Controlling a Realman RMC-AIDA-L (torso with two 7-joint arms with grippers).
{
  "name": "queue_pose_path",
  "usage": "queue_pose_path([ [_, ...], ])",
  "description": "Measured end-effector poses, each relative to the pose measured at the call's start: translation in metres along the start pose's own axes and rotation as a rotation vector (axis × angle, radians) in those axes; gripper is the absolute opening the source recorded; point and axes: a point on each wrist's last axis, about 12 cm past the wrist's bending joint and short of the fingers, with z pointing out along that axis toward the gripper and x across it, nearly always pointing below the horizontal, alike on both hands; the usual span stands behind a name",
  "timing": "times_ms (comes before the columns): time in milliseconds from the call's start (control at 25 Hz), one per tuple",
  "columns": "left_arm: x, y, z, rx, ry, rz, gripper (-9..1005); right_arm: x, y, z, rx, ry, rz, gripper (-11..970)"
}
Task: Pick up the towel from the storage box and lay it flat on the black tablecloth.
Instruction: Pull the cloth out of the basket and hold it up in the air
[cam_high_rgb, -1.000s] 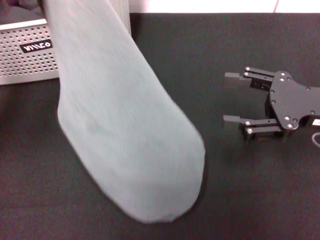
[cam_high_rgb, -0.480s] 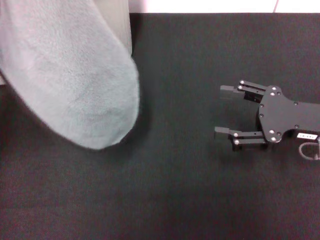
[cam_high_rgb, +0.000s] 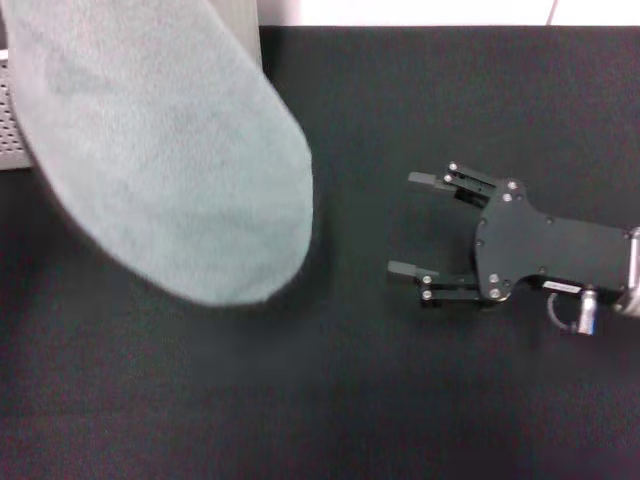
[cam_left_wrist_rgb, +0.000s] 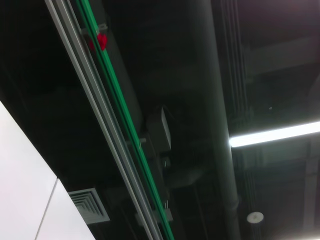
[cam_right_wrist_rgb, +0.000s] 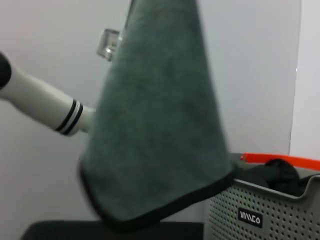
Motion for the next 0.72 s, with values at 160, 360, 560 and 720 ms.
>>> queue_pose_path([
  [160, 0.002, 0.004, 0.005, 0.001, -0.002, 0.007, 16, 0.007, 0.004, 0.011, 0.032, 0.027, -0.110, 869],
  [360, 0.006, 0.011, 0.012, -0.021, 0.002, 0.015, 16, 0.011, 0.006, 0.027, 0.067, 0.064, -0.260, 868],
  [560, 0.010, 0.016, 0.018, -0.024, 0.000, 0.025, 17, 0.013, 0.007, 0.047, 0.119, 0.144, -0.424, 868],
  [720, 0.012, 0.020, 0.024, -0.018, -0.014, 0.019, 18, 0.010, 0.007, 0.061, 0.123, 0.169, -0.490, 868],
])
